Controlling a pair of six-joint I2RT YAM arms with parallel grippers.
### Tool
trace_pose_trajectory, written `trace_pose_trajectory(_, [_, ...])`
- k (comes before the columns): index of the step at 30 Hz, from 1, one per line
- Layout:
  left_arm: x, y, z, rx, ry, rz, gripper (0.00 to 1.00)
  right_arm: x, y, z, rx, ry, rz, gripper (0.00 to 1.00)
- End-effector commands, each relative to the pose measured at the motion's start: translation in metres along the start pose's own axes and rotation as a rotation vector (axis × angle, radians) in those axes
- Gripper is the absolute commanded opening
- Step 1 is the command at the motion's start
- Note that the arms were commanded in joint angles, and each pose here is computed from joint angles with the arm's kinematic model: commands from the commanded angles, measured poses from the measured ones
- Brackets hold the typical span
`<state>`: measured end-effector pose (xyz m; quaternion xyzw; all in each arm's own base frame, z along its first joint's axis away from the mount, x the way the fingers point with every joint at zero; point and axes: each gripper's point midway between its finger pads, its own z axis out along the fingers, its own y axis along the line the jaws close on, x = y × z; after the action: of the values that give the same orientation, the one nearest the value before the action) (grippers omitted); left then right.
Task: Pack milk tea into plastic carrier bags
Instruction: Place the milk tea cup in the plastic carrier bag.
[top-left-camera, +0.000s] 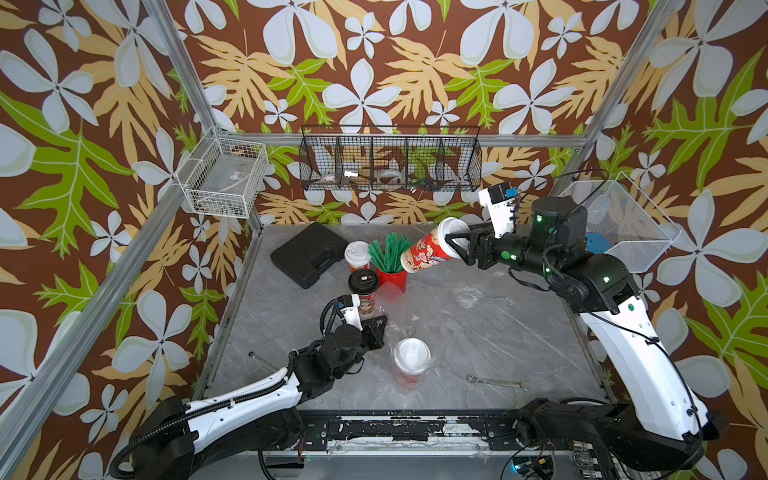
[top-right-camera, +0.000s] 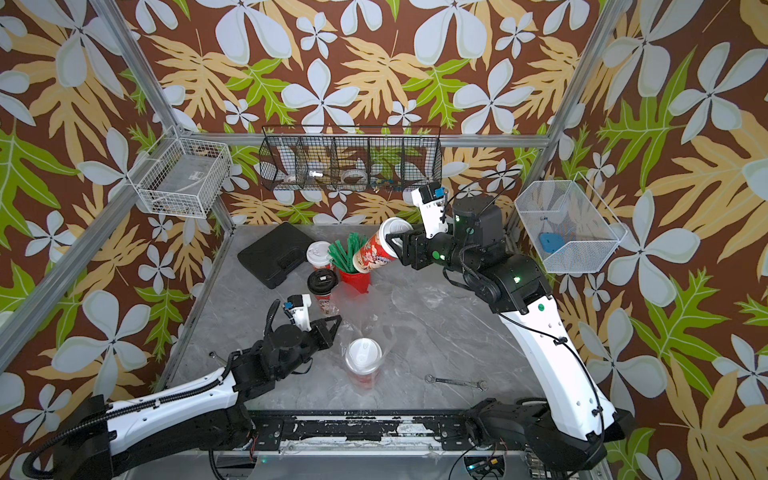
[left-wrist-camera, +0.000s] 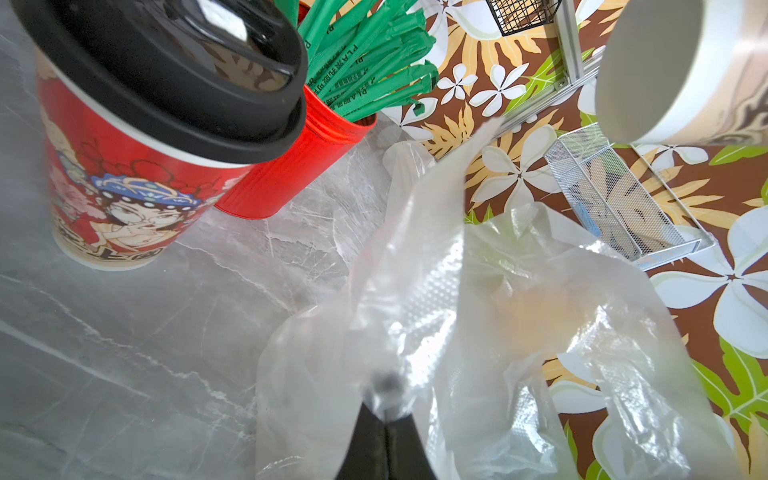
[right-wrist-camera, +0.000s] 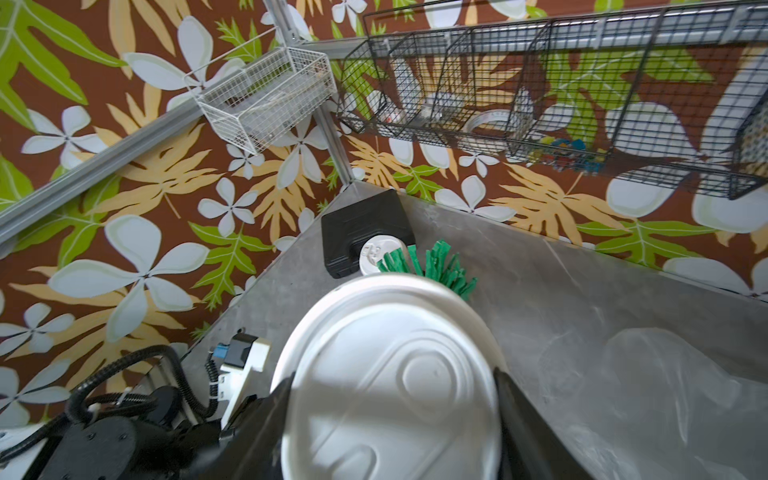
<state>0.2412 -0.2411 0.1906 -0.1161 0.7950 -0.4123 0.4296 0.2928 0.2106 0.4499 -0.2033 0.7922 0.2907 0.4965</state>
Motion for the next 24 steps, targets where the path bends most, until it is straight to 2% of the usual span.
trace_pose_trajectory(1, [-0.003,-0.007,0.001,0.026,-0.013,0.005,0.00,0.005,0.021,0.005,-0.111,0.017,-0.005,0.63])
trace_pose_trajectory(11, [-0.004,-0.011,0.003,0.030,-0.009,0.018,0.00,0.040,0.033,0.022,-0.139,0.165,-0.025,0.60])
trace_pose_trajectory(24, [-0.008,-0.013,0.000,0.033,-0.024,0.023,0.00,0.083,0.018,0.042,-0.065,0.322,-0.052,0.58])
